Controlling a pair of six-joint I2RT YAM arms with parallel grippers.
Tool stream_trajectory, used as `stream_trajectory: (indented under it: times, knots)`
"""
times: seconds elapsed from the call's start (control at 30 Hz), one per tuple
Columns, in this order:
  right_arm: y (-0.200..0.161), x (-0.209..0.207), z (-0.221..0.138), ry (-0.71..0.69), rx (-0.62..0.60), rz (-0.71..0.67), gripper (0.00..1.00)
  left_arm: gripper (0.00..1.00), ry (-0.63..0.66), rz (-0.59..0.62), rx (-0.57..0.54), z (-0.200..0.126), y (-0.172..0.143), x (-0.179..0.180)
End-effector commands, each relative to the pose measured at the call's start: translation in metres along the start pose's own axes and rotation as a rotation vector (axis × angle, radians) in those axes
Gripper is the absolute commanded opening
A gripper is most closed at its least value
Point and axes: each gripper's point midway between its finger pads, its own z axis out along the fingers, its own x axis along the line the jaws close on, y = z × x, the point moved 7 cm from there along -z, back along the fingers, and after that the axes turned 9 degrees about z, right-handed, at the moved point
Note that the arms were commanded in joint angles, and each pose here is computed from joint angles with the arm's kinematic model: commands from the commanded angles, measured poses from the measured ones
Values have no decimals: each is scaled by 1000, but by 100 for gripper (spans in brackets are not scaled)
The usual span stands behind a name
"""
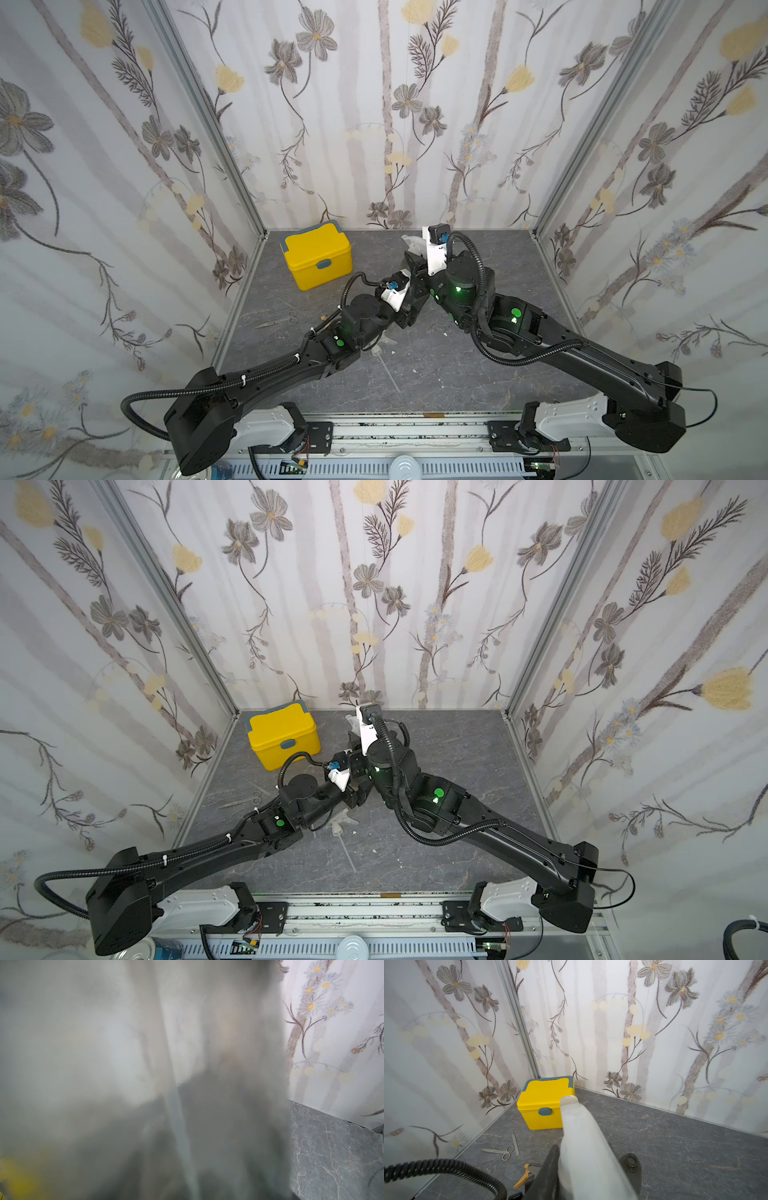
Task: Attach spray nozzles to spray bottles
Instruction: Screw the spray nozzle on the spray bottle, then place the spray bottle at the center of the board.
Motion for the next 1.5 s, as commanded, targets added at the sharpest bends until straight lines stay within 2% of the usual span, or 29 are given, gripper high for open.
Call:
stream_trajectory:
  times: [0.0, 0.1, 0.23, 0.3, 0.4, 0.53, 0.67, 0.8, 0.93, 1.33, 1.47]
  knots:
    - [-9, 6, 0, 22, 37, 41, 11, 72, 70, 11, -65, -1, 17, 9]
    - [-9, 6, 0, 8, 26, 68, 13, 72, 80, 10, -63, -1, 16, 10]
    - [-10, 9, 2, 7, 16, 78, 23, 72, 90, 11, -59, -1, 15, 11]
    - [-9, 11, 1, 22, 25, 72, 32, 72, 89, 14, -59, -1, 16, 11]
    - [0, 9, -7, 54, 21, 56, 51, 72, 83, 15, -62, -1, 16, 11]
    - [19, 2, -23, 110, 30, 38, 65, 72, 69, 17, -59, 0, 15, 9]
    - [30, -8, -32, 135, 33, 42, 71, 72, 60, 17, -58, 0, 15, 8]
    - [36, -15, -26, 137, 31, 61, 71, 72, 52, 16, -56, 1, 14, 7]
    - [32, -14, -14, 152, 56, 56, 67, 72, 45, 14, -54, 1, 13, 6]
    - [17, -20, 11, 164, 114, 54, 38, 72, 39, 18, -58, 1, 15, 5]
    - [16, -21, 10, 171, 110, 53, 29, 76, 38, 18, -60, 0, 14, 5]
